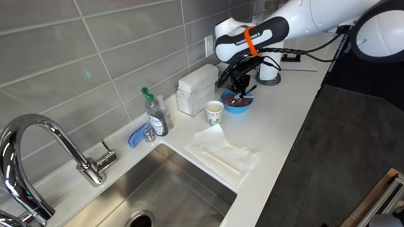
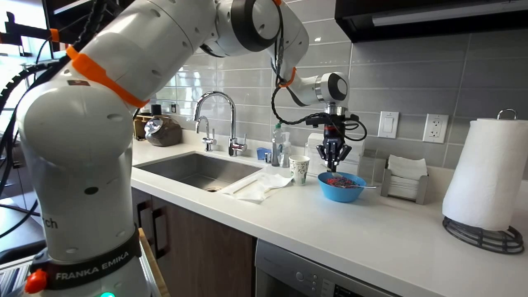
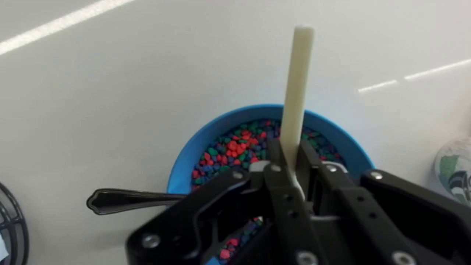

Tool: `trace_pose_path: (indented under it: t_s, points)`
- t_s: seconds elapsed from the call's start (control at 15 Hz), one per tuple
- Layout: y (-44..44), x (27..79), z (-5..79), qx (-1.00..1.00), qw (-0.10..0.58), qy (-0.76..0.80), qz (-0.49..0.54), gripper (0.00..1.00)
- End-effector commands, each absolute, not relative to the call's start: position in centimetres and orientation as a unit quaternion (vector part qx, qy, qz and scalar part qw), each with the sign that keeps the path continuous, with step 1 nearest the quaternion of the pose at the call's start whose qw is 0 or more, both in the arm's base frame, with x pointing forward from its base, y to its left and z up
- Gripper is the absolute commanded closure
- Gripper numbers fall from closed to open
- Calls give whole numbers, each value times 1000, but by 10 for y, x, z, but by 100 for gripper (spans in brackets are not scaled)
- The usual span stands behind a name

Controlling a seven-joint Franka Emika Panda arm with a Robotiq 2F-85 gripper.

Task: Transfer a spoonful of contents from the bowl into the cup

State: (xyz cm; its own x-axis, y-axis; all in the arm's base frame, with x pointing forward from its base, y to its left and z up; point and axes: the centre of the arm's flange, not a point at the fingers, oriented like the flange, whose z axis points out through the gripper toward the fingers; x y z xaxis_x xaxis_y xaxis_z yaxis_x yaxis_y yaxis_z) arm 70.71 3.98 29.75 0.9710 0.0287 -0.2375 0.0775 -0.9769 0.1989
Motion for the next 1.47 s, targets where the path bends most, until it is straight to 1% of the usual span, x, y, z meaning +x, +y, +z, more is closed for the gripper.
trace_pose_path:
  t_s: [0.0,0.4,0.93,1.4]
  points:
    - [45,729,282,992,68,10,-106,96]
    - [55,743,266,993,39,-14,-114,96]
    - [68,759,256,993,28,-56,-99,96]
    - [58,761,251,991,25,-90,-94,96]
